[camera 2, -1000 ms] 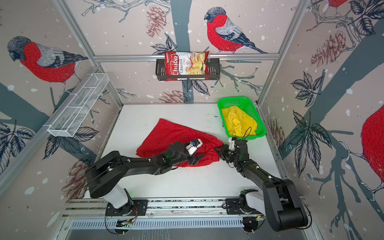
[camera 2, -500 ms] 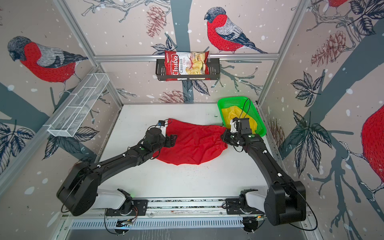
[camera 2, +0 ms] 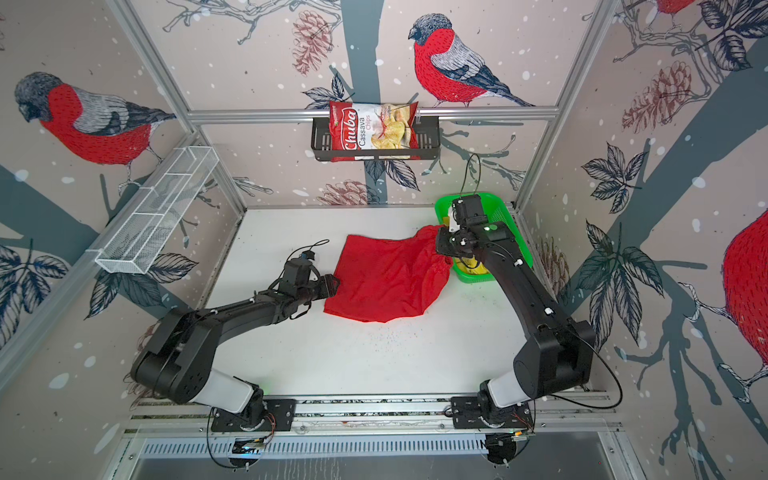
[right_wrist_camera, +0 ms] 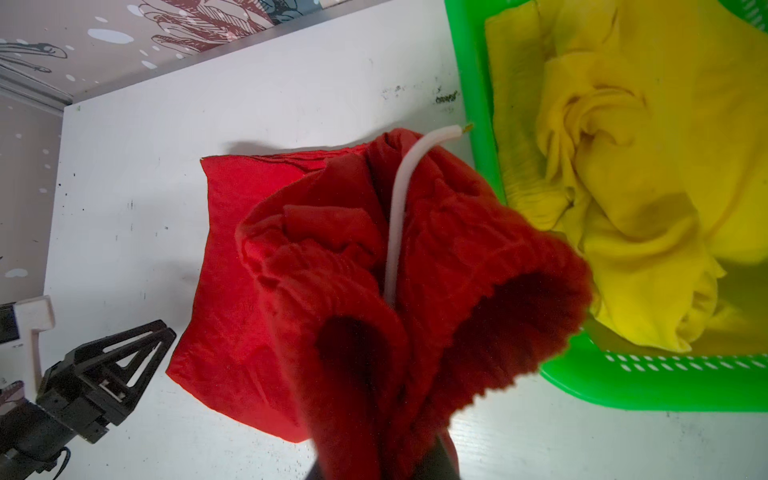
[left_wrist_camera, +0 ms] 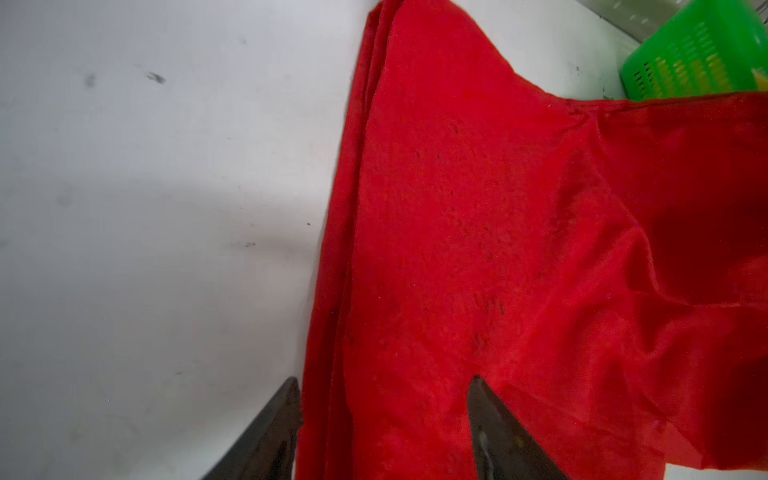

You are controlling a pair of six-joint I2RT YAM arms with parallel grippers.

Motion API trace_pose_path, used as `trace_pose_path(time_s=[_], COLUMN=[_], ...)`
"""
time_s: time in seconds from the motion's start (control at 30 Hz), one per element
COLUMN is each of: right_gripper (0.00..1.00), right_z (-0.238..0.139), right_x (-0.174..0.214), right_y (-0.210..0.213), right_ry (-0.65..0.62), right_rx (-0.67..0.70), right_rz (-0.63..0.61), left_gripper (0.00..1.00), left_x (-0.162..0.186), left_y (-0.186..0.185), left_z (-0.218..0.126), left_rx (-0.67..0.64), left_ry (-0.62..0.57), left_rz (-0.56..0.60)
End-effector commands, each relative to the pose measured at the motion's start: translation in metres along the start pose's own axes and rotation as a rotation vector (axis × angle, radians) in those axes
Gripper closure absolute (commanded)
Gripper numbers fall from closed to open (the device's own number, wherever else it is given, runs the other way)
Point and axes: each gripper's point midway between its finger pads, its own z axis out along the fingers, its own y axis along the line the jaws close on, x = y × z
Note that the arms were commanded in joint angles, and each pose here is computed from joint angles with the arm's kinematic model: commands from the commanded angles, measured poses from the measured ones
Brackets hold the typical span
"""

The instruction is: Fold and stack the shorts

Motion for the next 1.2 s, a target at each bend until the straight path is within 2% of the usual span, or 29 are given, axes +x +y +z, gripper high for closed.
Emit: trace_pose_path(time_s=[0.0, 0.3, 0.53, 0.83, 1.17], right_gripper=[0.83, 0.82, 0.82, 0.81, 0.80], right_z=[0.000, 0.013, 0.025, 0.053, 0.108], right_x=[-0.011, -0.020, -0.007, 0.014, 0.044], right_y=[0.011, 0.079, 0.129, 0.179, 0.221], right_ry=[-0.025, -0.066, -0.066, -0.053, 0.009], right_rx=[0.030, -0.054, -0.114, -0.202, -0.305], right_rz=[-0.024, -0.072, -0.109, -0.116, -0.106], left_gripper=[0.39, 0.55, 0.62, 0.63, 0.63], left_x=[0.004, 0.025, 0.033, 0.033, 0.033], left_y=[-0.004, 0.003, -0.001, -0.001, -0.001], left_z=[0.008, 0.018, 0.026, 0.028, 0.027], left_rx=[0.036, 0.059, 0.103, 0.103, 0.104], left_ry=[0.019, 0.053, 0.076, 0.080, 0.077], left_rz=[-0.008, -0.026, -0.043, -0.043, -0.042])
